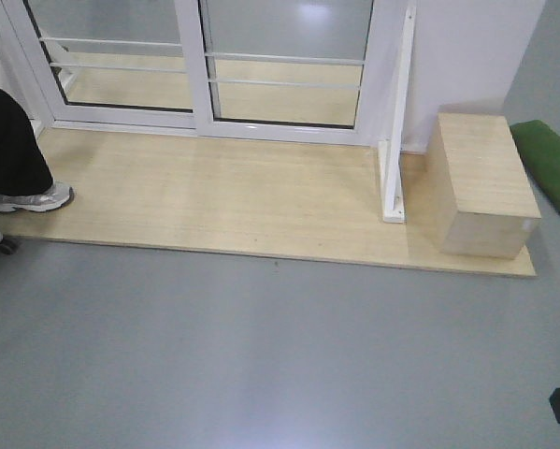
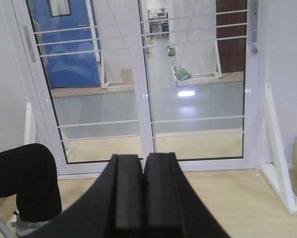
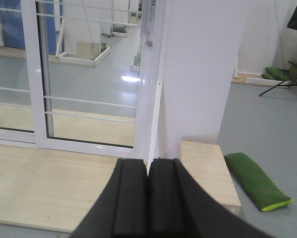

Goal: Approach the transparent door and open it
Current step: 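Drive forward onto the wooden platform up to the glass door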

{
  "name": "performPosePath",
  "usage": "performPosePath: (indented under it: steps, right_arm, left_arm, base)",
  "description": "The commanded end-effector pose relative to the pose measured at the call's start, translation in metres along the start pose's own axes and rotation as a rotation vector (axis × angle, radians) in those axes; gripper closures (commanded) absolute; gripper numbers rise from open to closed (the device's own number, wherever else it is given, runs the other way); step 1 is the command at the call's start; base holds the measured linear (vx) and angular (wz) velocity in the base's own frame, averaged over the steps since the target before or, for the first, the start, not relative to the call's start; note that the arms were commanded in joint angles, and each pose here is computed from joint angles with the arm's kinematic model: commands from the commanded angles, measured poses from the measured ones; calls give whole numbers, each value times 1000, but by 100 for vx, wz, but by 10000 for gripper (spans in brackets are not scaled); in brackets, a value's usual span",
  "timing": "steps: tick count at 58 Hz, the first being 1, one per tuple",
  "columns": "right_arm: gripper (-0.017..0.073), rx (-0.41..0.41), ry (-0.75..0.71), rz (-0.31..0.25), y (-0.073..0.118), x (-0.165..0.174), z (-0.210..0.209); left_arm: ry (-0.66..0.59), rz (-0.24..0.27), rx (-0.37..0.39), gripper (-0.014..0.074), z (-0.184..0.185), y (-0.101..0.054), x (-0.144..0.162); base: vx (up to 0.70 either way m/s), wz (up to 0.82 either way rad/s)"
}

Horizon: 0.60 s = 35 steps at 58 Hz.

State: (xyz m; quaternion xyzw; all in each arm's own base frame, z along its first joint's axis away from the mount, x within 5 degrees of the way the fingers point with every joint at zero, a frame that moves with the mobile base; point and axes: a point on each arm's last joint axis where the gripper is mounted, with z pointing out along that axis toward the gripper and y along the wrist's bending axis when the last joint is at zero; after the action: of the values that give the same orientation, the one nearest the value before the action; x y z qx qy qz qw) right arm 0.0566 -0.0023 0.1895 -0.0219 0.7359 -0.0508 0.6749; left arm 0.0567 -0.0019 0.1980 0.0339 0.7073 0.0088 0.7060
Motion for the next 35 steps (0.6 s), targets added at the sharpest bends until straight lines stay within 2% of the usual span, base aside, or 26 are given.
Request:
performPosePath:
  steps: [1,35]
  right_arm:
    - [567,18,-85,-8,-1,-4,-1]
    - [567,18,-85,-8,-1,-4,-1]
  left_arm:
    - [-53,-11,3,599,1,-1,3]
    - [-53,-11,3,599,1,-1,3]
  base:
    - [61,20]
    - [59,4]
